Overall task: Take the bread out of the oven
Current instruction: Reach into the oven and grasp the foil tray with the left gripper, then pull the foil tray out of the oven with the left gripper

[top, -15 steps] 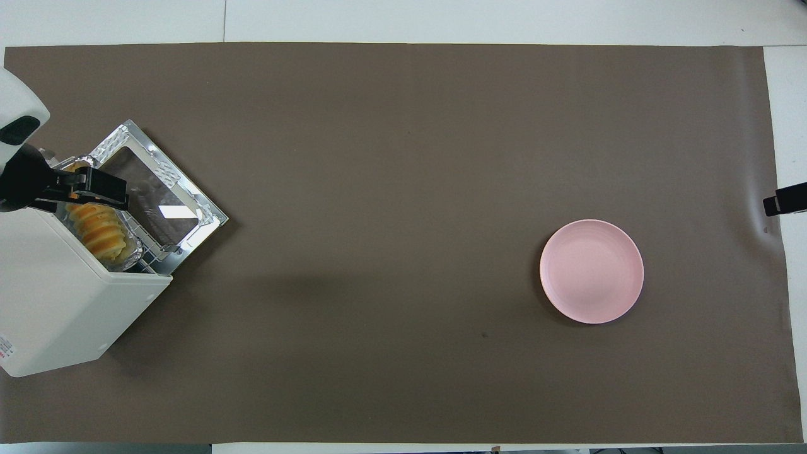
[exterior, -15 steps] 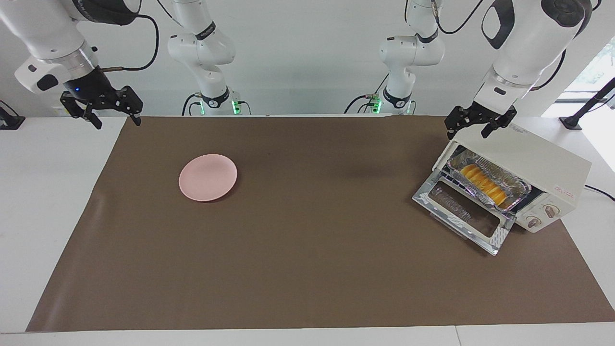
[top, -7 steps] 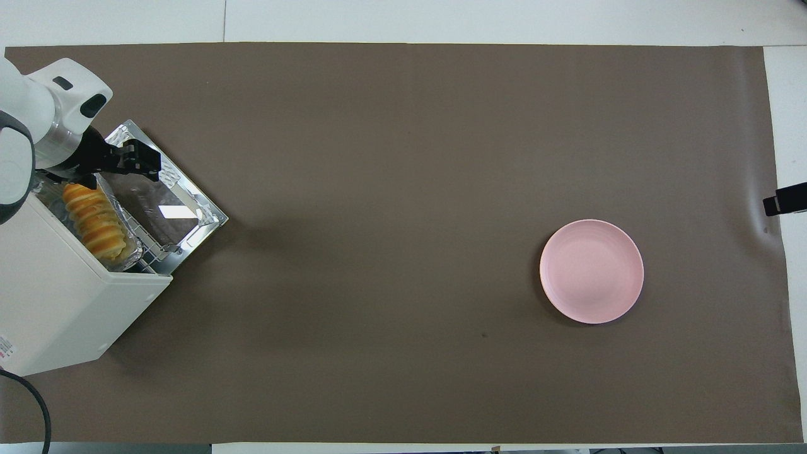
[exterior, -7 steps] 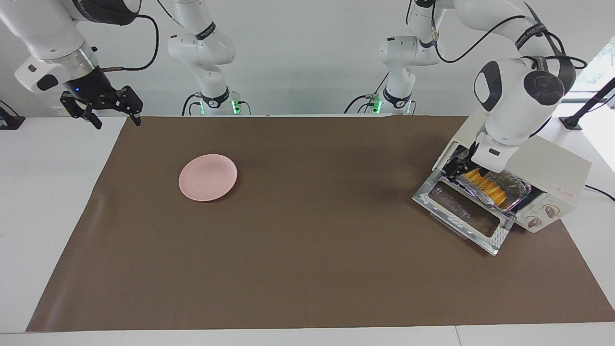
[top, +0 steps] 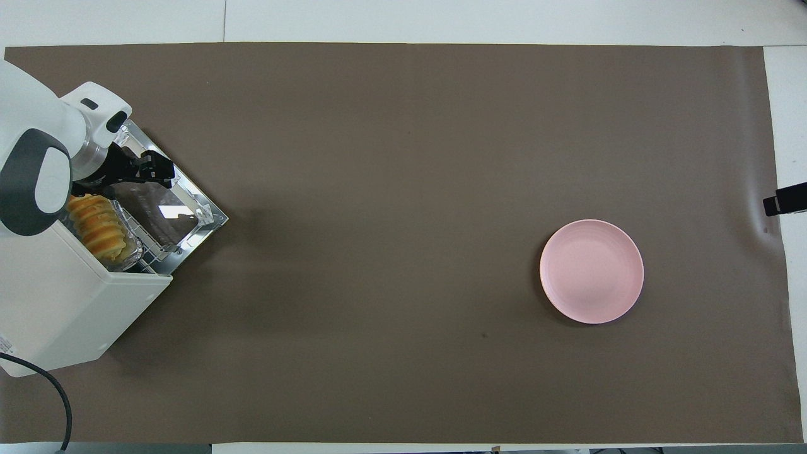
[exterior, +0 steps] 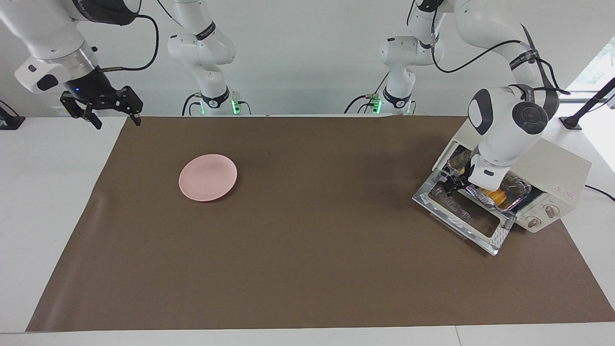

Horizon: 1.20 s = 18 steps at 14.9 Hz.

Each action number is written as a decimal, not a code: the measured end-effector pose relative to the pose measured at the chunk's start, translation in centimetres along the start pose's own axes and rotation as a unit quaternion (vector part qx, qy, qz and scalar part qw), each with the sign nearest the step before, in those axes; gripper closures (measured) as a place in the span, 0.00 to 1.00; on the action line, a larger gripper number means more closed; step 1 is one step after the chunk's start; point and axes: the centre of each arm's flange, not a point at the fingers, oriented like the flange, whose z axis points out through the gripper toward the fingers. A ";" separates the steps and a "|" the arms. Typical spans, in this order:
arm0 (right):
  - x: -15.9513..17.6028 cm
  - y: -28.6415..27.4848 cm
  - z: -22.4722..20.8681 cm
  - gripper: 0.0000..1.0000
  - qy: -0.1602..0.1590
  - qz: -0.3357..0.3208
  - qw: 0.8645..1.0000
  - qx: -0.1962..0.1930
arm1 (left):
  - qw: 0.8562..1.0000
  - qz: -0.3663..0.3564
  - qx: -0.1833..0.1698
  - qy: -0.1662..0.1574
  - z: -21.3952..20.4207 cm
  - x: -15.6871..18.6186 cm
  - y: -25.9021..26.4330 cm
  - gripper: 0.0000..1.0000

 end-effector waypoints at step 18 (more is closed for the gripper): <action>0.0 0.0 0.0 0.00 0.000 0.000 1.000 0.000 | 0.999 0.012 0.030 0.002 5.0 -1.5 -1.5 0.71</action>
